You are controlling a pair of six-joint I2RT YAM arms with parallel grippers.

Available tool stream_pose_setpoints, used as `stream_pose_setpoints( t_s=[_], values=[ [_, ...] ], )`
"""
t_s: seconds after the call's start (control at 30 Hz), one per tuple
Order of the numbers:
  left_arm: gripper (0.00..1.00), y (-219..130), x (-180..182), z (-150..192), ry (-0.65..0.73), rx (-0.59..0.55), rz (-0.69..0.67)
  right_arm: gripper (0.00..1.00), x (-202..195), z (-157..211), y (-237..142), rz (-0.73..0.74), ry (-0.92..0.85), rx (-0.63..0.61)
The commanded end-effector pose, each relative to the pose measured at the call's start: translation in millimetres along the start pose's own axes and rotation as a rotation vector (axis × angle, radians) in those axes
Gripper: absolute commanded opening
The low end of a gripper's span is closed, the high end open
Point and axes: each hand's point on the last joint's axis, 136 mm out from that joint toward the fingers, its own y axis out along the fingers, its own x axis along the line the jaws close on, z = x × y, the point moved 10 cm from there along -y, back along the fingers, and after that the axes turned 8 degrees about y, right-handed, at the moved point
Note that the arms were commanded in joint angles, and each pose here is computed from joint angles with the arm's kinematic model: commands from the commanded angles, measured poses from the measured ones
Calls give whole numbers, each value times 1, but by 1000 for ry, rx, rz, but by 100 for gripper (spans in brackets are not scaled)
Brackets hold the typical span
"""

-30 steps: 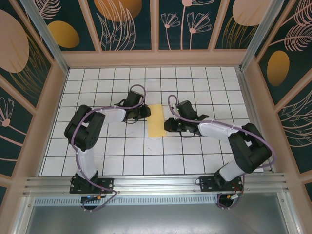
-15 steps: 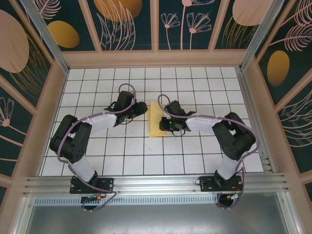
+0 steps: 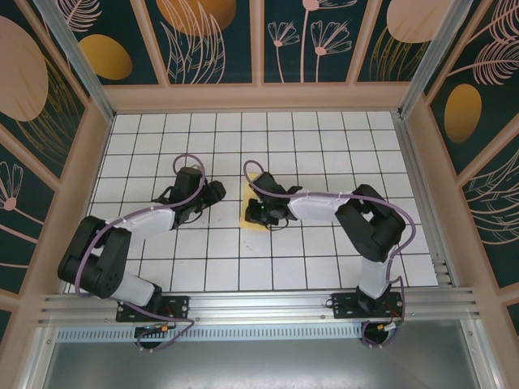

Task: Fold a paper plane with a square sheet of paper (pick it up from the middle)
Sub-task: Rotate the square sheet of paper at the center of the table.

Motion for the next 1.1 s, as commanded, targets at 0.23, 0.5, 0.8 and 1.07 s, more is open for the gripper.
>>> stream_pose_setpoints(
  t_s=[0.23,0.5,0.8,1.07],
  values=[
    [55,-18,4,12,-22,14,53,16,2,-63,0,79,-121,-62],
    [50,-25,-13,15,-6,40,139,16,-24,-94,17,147,-89,-79],
    [42,-28,-51,32,-14,93,316,16,-49,-82,1,168,74,-117],
    [30,-13,-86,62,13,186,386,17,-51,-64,-28,58,179,-148]
  ],
)
